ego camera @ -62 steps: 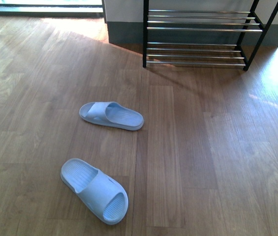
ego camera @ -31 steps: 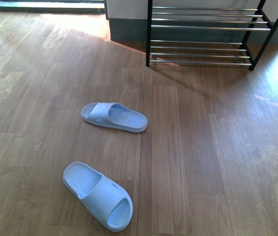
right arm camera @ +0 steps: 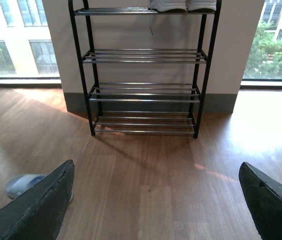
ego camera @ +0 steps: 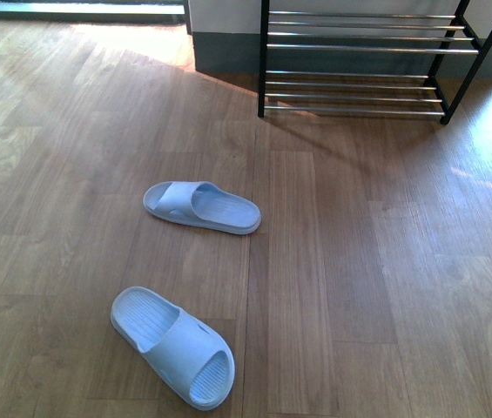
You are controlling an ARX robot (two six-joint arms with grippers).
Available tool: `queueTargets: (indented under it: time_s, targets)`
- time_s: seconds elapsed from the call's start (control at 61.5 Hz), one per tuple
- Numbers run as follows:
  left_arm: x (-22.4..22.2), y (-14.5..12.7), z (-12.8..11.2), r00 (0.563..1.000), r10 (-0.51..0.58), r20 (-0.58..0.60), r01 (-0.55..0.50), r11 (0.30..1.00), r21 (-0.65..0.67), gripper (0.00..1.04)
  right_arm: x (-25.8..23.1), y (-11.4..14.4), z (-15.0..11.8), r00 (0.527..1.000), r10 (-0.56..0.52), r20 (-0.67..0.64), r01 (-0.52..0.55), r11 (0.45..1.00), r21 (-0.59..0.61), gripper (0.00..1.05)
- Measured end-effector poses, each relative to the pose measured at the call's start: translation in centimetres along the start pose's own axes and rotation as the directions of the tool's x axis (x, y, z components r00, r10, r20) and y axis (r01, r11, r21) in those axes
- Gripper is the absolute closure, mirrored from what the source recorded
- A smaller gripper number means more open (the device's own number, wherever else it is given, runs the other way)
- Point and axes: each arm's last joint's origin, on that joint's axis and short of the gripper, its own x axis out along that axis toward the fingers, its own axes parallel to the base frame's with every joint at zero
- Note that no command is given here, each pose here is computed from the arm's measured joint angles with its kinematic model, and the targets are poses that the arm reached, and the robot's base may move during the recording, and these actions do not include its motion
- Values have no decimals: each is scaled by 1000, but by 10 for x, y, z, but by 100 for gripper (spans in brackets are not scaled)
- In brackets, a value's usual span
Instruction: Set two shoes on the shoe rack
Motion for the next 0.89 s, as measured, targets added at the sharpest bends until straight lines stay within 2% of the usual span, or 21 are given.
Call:
queueTargets:
  time_s: [0.13, 0.276, 0.455, 0.634, 0.894]
  targets:
    - [42, -21, 0, 979, -184, -92, 198, 962, 187, 9, 0, 0, 0, 1000, 0, 0, 0, 1000, 0, 9]
    - [95, -24, -1, 970, -215, -113, 240, 919, 313, 9, 0, 0, 0, 1000, 0, 0, 0, 1000, 0, 9]
    - [134, -30, -19, 933, -316, -171, 358, 850, 386, 9, 0, 0, 0, 1000, 0, 0, 0, 1000, 0, 9]
    - [166, -40, -28, 865, -437, -246, 501, 745, 440, 9, 0, 0, 0, 1000, 0, 0, 0, 1000, 0, 9]
    - [201, -47, -23, 817, -501, -285, 571, 639, 515, 9, 0, 0, 0, 1000, 0, 0, 0, 1000, 0, 9]
